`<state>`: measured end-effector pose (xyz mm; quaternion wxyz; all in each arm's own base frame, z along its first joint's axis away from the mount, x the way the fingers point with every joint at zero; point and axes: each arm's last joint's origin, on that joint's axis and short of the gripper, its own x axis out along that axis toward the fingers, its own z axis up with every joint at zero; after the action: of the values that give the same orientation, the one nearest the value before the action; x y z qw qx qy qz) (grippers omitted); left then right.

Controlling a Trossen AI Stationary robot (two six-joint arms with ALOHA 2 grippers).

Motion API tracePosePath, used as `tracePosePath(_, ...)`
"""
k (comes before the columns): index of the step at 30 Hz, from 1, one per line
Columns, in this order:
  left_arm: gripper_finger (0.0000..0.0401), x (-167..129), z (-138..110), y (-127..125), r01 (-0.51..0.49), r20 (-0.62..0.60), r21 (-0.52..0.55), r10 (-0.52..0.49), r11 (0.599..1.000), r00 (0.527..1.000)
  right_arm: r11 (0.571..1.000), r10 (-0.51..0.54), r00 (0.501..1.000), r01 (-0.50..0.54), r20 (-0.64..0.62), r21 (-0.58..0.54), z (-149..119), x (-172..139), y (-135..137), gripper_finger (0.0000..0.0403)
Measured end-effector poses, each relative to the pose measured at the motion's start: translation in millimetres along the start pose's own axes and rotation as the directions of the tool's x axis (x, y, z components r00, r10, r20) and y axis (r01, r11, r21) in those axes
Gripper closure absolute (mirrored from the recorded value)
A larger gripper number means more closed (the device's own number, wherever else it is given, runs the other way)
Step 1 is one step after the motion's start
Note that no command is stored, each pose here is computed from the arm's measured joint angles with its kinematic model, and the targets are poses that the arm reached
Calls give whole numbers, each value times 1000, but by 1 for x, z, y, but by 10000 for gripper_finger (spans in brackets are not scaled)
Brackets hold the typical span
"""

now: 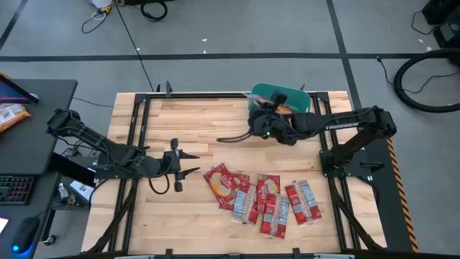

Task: Sort popcorn bags into baskets
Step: Put the red popcorn bag into the green bin

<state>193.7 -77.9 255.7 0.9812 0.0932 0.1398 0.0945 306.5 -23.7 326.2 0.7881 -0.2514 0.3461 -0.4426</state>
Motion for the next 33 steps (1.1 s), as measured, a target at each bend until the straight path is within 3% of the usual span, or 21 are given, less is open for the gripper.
tracePosePath(10, 229, 0, -4, 0, -1, -35, -24, 0, 1000, 999, 993, -118, 976, 117, -181, -15, -21, 33, -24, 373)
tracePosePath(15, 229, 0, -5, 0, -1, -40, -20, 0, 1000, 999, 994, -28, 945, 61, -326, 93, -43, 51, -35, 373)
tracePosePath(19, 229, 0, -5, 0, -1, -39, -21, 0, 1000, 999, 992, -27, 902, 78, -431, 102, -64, 61, -38, 373)
tracePosePath(29, 229, 0, -4, 0, -1, -37, -22, 0, 1000, 999, 993, -58, 828, 103, -558, 50, -108, 84, -32, 367)
tracePosePath(33, 229, 0, -4, 0, -1, -36, -24, 0, 1000, 999, 993, 36, 829, 33, -558, 112, -115, 94, -29, 331)
